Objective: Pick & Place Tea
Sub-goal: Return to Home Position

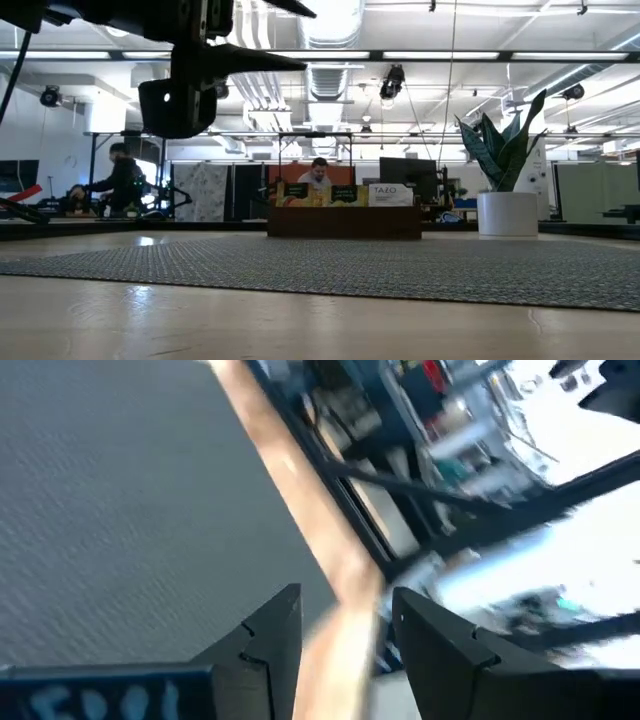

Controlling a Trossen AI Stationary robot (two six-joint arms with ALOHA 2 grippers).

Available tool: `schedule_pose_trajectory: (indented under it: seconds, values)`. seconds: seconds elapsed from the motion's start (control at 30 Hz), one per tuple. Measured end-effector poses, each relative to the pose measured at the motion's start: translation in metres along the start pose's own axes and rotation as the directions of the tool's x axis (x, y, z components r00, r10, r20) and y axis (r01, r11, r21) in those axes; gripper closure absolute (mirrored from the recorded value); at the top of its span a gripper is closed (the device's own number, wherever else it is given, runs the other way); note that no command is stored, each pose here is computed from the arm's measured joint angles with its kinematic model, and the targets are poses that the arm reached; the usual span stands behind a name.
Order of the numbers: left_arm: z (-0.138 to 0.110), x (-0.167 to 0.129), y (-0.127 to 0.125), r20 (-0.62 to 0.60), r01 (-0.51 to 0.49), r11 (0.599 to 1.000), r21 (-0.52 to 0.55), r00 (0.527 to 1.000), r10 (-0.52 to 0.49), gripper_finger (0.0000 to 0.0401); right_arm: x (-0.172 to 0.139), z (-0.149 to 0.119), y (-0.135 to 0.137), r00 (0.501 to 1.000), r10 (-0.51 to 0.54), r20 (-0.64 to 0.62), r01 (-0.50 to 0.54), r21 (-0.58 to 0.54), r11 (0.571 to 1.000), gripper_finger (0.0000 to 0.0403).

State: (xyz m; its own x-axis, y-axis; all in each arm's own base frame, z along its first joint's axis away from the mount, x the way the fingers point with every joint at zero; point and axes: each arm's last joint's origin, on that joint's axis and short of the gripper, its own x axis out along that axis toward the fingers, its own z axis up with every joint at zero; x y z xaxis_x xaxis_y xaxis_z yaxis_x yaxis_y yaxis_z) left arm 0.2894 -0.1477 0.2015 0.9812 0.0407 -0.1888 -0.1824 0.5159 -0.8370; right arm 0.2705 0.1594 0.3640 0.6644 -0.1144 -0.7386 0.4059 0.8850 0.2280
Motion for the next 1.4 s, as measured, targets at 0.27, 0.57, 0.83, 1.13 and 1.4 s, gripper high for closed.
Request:
schedule_pose_trajectory:
  seconds: [0.27, 0.57, 0.83, 1.13, 1.4]
  values:
    - [0.008, -0.011, -0.036, -0.197, 0.369, 0.925, 0.094, 0.917, -0.346, 0.0250, -0.006, -0.011, 0.007, 0.999, 0.030, -0.025, -0.030, 0.013, 0.999, 0.0331]
    - [0.061, -0.060, -0.068, -0.227, 0.520, 0.769, 0.371, 0.854, -0.468, 0.0250, -0.012, -0.014, 0.006, 0.987, 0.096, -0.132, -0.087, 0.075, 0.993, 0.0328]
    - [0.089, -0.098, -0.076, -0.288, 0.588, 0.694, 0.416, 0.809, -0.512, 0.0250, -0.014, -0.018, 0.006, 0.989, 0.083, -0.126, -0.082, 0.017, 0.996, 0.0318]
    - [0.121, -0.079, -0.044, -0.365, 0.639, 0.637, 0.431, 0.769, -0.525, 0.0250, -0.001, 0.017, 0.019, 0.935, 0.353, 0.029, -0.344, -0.163, 0.925, 0.0318]
    - [0.165, -0.097, -0.034, -0.275, 0.615, 0.576, 0.539, 0.774, -0.570, 0.0250, 0.005, 0.037, -0.004, 0.936, 0.349, 0.037, -0.338, -0.173, 0.925, 0.0331]
